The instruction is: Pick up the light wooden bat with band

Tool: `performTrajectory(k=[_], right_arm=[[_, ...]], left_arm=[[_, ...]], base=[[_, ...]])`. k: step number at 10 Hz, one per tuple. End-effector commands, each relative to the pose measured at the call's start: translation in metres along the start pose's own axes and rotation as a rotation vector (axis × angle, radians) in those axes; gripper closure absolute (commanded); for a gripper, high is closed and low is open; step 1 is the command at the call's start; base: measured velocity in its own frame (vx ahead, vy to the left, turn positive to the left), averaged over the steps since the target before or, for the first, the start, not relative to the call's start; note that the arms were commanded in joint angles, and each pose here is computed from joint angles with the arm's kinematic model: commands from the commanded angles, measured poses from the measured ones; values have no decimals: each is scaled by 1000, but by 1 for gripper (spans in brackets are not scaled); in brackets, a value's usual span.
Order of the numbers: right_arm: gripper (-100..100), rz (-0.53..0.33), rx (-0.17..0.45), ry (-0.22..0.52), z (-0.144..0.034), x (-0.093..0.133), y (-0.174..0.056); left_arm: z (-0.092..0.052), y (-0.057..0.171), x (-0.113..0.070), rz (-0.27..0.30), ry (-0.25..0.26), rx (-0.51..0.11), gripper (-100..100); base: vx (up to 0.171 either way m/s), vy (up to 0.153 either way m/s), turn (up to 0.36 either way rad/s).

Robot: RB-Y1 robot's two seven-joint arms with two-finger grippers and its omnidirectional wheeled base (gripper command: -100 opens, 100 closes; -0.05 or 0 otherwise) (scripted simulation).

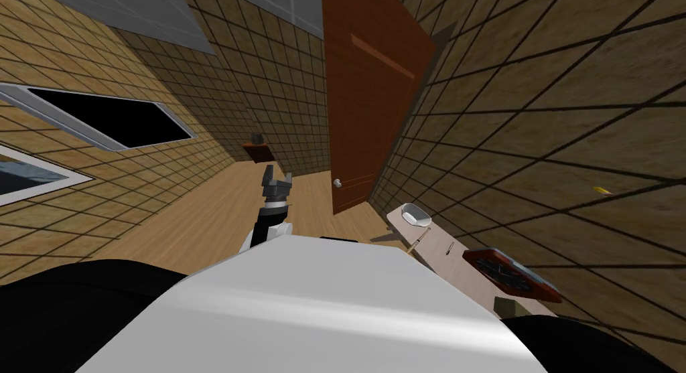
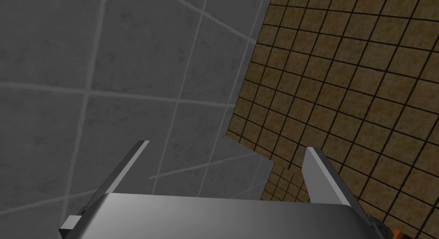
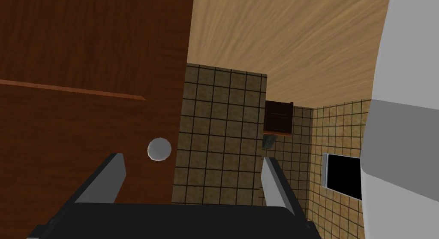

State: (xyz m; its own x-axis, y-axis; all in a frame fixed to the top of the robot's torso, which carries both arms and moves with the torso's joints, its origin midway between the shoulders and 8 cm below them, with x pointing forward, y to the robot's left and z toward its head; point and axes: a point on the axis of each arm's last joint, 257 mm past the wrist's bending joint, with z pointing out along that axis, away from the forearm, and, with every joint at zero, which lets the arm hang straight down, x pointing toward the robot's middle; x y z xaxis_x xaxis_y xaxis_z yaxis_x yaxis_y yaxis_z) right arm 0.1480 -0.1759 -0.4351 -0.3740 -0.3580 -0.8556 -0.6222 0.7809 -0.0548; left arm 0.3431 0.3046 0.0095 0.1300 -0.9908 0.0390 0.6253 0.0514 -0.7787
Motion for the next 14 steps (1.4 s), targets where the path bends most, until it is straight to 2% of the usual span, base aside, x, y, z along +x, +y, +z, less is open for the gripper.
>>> performTrajectory(k=[1, 2, 3, 4, 5, 6, 7, 8, 9, 10, 11, 12, 13, 14], right_arm=[[-100, -62, -27, 97, -17, 38, 11], [-100, -89, -37, 104, -18, 40, 14], [-100, -128, -59, 182, -36, 71, 23], [-100, -154, -70, 188, -36, 73, 25], [-100, -195, -95, 264, -56, 102, 33], [-100, -223, -107, 271, -57, 104, 35], [-100, -263, -134, 343, -79, 131, 42], [-100, -289, -146, 348, -80, 133, 43], [-100, -331, -175, 418, -103, 158, 49], [-100, -352, -186, 422, -104, 160, 50], [-100, -396, -218, 488, -129, 183, 54], [-100, -412, -226, 491, -129, 184, 55], [-100, -456, -258, 553, -154, 204, 58], [-100, -470, -266, 555, -155, 205, 58]], left_arm=[[0, 0, 0, 0, 0, 0, 0], [0, 0, 0, 0, 0, 0, 0], [0, 0, 0, 0, 0, 0, 0], [0, 0, 0, 0, 0, 0, 0], [0, 0, 0, 0, 0, 0, 0], [0, 0, 0, 0, 0, 0, 0], [0, 0, 0, 0, 0, 0, 0], [0, 0, 0, 0, 0, 0, 0], [0, 0, 0, 0, 0, 0, 0], [0, 0, 0, 0, 0, 0, 0], [0, 0, 0, 0, 0, 0, 0], [0, 0, 0, 0, 0, 0, 0], [0, 0, 0, 0, 0, 0, 0], [0, 0, 0, 0, 0, 0, 0]], base=[[95, -40, 331], [78, -44, 126], [76, -66, 239], [64, -63, 150], [96, -79, 232], [79, -69, 181], [75, -76, 287], [79, -76, 155], [105, -104, 319], [69, -95, 129], [67, -97, 274], [58, -96, 120], [67, -108, 192], [58, -98, 138]])
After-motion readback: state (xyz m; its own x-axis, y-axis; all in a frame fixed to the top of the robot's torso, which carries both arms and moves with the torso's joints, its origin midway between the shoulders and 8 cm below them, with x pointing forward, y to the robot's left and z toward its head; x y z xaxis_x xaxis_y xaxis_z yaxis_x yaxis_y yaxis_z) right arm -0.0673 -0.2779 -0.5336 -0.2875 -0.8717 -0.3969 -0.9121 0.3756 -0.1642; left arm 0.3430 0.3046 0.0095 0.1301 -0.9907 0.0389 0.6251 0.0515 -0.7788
